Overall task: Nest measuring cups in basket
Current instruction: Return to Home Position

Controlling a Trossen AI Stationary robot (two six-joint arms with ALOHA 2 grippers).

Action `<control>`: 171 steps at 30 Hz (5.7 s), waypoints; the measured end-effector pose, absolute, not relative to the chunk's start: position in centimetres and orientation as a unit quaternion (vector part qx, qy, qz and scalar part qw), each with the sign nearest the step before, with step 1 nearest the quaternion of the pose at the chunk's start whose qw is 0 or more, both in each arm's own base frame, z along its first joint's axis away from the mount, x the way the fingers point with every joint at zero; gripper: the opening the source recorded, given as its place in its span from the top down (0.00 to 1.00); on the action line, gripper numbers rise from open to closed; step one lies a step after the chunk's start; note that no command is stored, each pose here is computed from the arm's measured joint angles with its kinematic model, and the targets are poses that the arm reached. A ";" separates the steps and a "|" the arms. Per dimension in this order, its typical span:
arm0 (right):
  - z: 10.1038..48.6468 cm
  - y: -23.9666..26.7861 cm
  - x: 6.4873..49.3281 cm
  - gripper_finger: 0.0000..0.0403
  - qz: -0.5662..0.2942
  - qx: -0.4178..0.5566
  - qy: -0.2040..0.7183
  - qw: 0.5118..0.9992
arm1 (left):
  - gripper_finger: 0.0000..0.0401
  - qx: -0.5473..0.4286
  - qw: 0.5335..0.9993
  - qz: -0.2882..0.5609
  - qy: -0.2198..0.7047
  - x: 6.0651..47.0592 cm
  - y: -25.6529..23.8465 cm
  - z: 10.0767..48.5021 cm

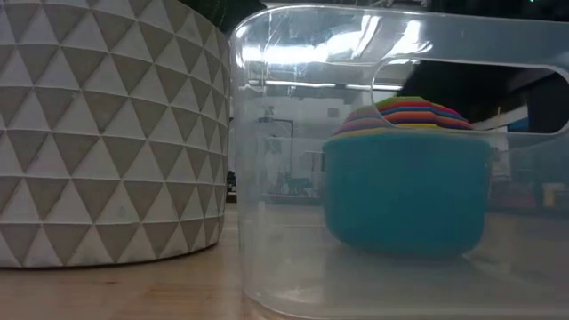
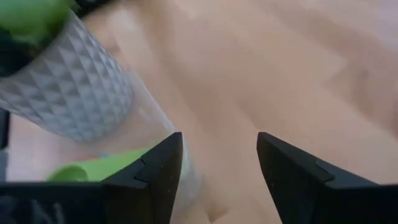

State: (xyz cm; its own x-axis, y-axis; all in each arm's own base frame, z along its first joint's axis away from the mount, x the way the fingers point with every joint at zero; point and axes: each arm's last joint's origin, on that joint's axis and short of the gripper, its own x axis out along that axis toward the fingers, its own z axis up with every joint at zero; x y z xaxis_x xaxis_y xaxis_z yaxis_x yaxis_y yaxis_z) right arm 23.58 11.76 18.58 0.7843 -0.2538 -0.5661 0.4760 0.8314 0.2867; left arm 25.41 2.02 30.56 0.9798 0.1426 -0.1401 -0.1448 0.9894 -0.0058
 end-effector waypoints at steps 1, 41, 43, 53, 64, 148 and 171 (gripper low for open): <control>19.1 11.5 23.5 0.47 -0.195 0.206 0.256 0.924 | 0.66 -0.008 0.995 0.072 0.062 25.4 2.0 30.7; 34.9 1.2 8.8 0.47 -0.150 0.082 -0.076 0.982 | 0.66 0.040 0.996 0.074 -0.038 4.8 0.6 28.9; 34.8 1.2 8.9 0.47 -0.150 0.078 -0.070 0.983 | 0.66 0.040 0.995 0.074 -0.045 4.6 0.5 28.0; 34.8 1.2 8.9 0.47 -0.149 0.094 -0.071 0.982 | 0.66 0.028 0.997 0.068 -0.004 5.9 0.6 25.1; 34.8 1.2 8.9 0.47 -0.150 0.096 -0.073 0.981 | 0.66 0.015 0.998 0.066 -0.008 7.8 0.7 21.9; 19.5 1.8 8.6 0.98 -0.014 0.030 -0.026 0.999 | 0.66 0.009 0.998 0.066 -0.011 9.7 0.9 16.8; 18.0 1.9 9.4 0.98 -0.001 -0.076 -0.076 0.994 | 0.66 0.009 0.998 0.066 -0.011 9.7 0.9 16.8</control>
State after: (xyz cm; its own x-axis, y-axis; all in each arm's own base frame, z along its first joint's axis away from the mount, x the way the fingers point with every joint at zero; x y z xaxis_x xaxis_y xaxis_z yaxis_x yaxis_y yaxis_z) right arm 9.36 1.90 18.01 0.9885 0.0089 0.1511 0.0143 0.9883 -0.1516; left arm 9.69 0.87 16.79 0.9909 0.1323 0.0242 -0.1328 0.9910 0.0174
